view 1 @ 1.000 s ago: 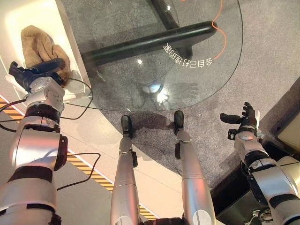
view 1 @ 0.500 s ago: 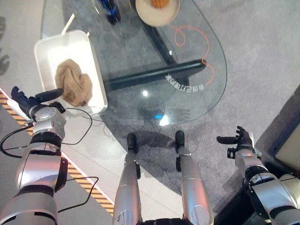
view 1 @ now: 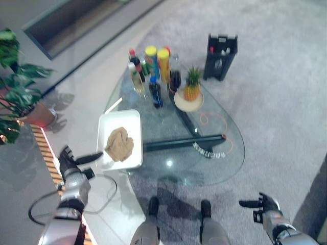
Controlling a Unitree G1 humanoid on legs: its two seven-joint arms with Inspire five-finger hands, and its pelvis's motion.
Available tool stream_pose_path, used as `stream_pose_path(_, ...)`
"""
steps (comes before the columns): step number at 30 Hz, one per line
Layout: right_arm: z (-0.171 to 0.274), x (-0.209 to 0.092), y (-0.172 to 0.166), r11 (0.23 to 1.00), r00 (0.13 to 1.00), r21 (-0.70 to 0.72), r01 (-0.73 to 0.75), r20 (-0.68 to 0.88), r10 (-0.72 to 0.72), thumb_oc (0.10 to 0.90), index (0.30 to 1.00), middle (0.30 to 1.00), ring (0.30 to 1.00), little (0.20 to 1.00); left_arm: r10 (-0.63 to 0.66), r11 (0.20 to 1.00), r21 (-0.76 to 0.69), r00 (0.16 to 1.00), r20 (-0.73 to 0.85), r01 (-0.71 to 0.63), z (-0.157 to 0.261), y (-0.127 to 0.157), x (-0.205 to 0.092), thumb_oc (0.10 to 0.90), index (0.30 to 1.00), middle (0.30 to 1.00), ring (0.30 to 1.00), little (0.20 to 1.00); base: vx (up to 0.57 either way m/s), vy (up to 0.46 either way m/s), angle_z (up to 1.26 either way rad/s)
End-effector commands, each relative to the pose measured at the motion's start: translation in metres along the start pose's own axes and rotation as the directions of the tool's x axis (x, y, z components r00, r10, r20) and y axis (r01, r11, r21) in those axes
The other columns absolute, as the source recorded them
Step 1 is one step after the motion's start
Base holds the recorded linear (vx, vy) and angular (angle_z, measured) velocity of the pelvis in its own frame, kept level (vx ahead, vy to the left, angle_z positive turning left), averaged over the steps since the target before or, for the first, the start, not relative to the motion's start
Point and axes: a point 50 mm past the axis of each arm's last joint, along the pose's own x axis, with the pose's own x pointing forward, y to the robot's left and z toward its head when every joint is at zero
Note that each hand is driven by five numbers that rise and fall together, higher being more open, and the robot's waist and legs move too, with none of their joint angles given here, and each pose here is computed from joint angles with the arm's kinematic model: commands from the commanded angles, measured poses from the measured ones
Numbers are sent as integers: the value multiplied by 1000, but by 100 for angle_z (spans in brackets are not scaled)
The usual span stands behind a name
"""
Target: Wipe the table with a cloth and put it in the basket.
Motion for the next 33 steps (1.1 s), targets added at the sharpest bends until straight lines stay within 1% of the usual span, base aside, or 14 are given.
stream_pose_path(1,-12,0,-10,996,999,-89,9,-47,-13,800,900,900,900,900,-23,997,77,999,29,20,5,11,6,800,900,900,900,900,199,22,11)
stream_pose_path(3,-27,-2,-6,990,995,-136,-27,-102,13,800,900,900,900,900,-34,991,125,994,-107,47,-37,18,-5,800,900,900,900,900,185,29,13)
stream_pose_path(6,-41,-5,-1,986,988,-154,-61,-146,38,800,900,900,900,900,-53,978,184,966,-254,102,-77,24,-22,800,900,900,900,900,108,16,3)
stream_pose_path(7,-46,-6,1,985,986,-159,-74,-163,48,800,900,900,900,900,-63,968,214,955,-288,129,-88,25,-27,800,900,900,900,900,92,8,3)
stream_pose_path(10,-55,-8,4,977,979,-186,-101,-193,64,800,900,900,900,900,-83,950,243,911,-404,194,-112,30,-40,800,900,900,900,900,71,6,1)
stream_pose_path(12,-64,-10,6,973,972,-198,-118,-222,73,800,900,900,900,900,-94,920,288,862,-497,266,-130,36,-51,800,900,900,900,900,78,11,1)
stream_pose_path(14,-69,-11,6,973,966,-196,-124,-247,73,800,900,900,900,900,-72,898,324,827,-558,297,-143,41,-60,800,900,900,900,900,63,13,-1)
stream_pose_path(17,-75,-13,6,972,960,-197,-129,-271,73,800,900,900,900,900,-60,871,355,789,-611,340,-154,44,-69,800,900,900,900,900,47,9,-1)
stream_pose_path(23,-81,-15,9,973,953,-185,-135,-293,77,800,900,900,900,900,-15,848,393,758,-652,355,-160,50,-74,800,900,900,900,900,0,0,0)
stream_pose_path(33,-81,-15,10,965,946,-206,-161,-309,92,800,900,900,900,900,-54,853,368,763,-644,371,-157,41,-72,800,900,900,900,900,0,0,0)
